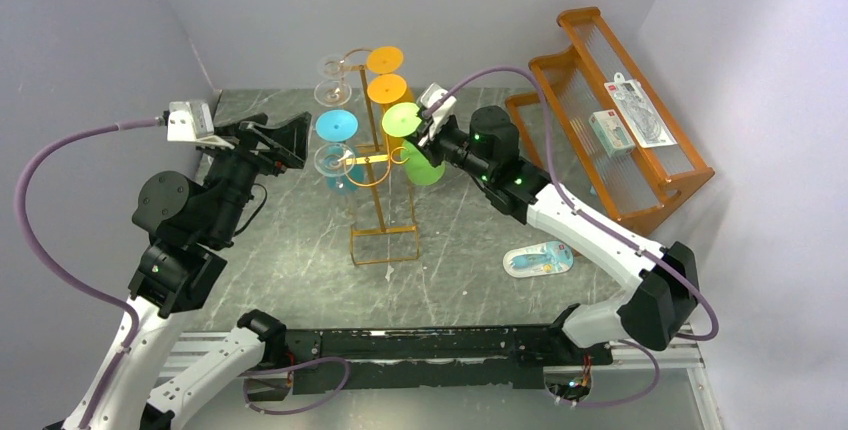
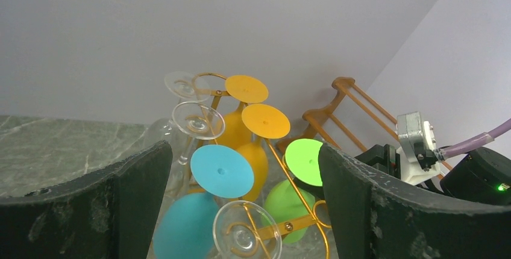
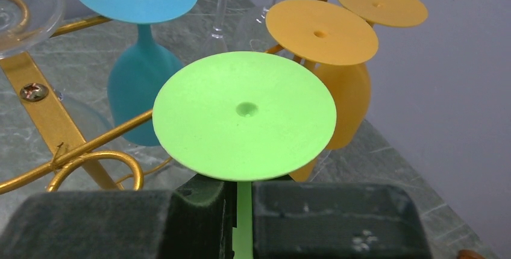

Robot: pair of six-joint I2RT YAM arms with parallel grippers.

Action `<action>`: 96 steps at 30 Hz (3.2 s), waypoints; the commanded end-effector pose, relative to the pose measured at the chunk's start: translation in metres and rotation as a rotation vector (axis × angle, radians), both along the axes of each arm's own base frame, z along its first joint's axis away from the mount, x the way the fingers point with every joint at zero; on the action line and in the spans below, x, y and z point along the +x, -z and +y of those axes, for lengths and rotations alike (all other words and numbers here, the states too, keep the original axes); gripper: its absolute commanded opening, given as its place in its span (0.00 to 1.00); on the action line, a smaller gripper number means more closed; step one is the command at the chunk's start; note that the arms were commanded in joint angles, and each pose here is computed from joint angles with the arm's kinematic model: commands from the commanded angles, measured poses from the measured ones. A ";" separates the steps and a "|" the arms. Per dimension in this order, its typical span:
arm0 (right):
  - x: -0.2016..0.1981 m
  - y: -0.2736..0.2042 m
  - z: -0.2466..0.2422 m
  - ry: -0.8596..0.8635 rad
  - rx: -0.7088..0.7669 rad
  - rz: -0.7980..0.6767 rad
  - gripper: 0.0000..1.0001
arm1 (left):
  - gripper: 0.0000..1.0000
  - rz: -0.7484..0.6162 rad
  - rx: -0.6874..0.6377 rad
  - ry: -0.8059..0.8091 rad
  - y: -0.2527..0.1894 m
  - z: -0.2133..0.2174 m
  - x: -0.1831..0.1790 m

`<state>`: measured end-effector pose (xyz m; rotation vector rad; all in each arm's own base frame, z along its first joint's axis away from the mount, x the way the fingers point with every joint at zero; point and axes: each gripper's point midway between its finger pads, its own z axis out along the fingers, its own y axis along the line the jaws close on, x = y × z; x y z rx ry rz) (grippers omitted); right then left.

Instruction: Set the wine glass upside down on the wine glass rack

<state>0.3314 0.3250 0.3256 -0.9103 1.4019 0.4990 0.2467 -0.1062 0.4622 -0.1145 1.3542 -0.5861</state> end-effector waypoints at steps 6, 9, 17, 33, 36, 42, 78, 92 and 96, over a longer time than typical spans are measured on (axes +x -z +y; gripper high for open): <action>0.015 -0.012 0.008 0.018 0.017 -0.038 0.00 | 0.95 0.023 0.014 -0.020 0.006 0.004 0.000; 0.016 -0.010 0.010 0.013 0.016 -0.034 0.00 | 0.95 0.024 0.017 -0.026 0.007 0.005 0.000; 0.016 -0.002 0.012 0.007 0.000 -0.013 0.00 | 0.95 0.029 0.024 -0.031 0.008 0.005 0.000; -0.007 -0.013 -0.017 0.053 0.079 -0.008 0.38 | 0.95 0.070 0.093 0.011 0.012 -0.007 0.007; -0.015 -0.014 -0.025 0.064 0.089 -0.002 0.41 | 0.95 0.089 0.127 -0.003 0.013 -0.006 0.012; -0.037 -0.015 -0.048 0.090 0.154 0.016 0.45 | 0.94 0.113 0.272 -0.150 0.006 0.016 0.028; -0.054 -0.019 -0.108 0.321 0.308 0.110 0.50 | 0.43 0.935 0.238 -0.579 0.257 0.195 0.134; -0.050 -0.014 -0.102 0.317 0.298 0.128 0.51 | 0.38 0.998 0.285 -0.596 0.286 0.207 0.148; -0.050 -0.013 -0.100 0.314 0.295 0.136 0.51 | 0.25 0.996 0.288 -0.572 0.284 0.203 0.149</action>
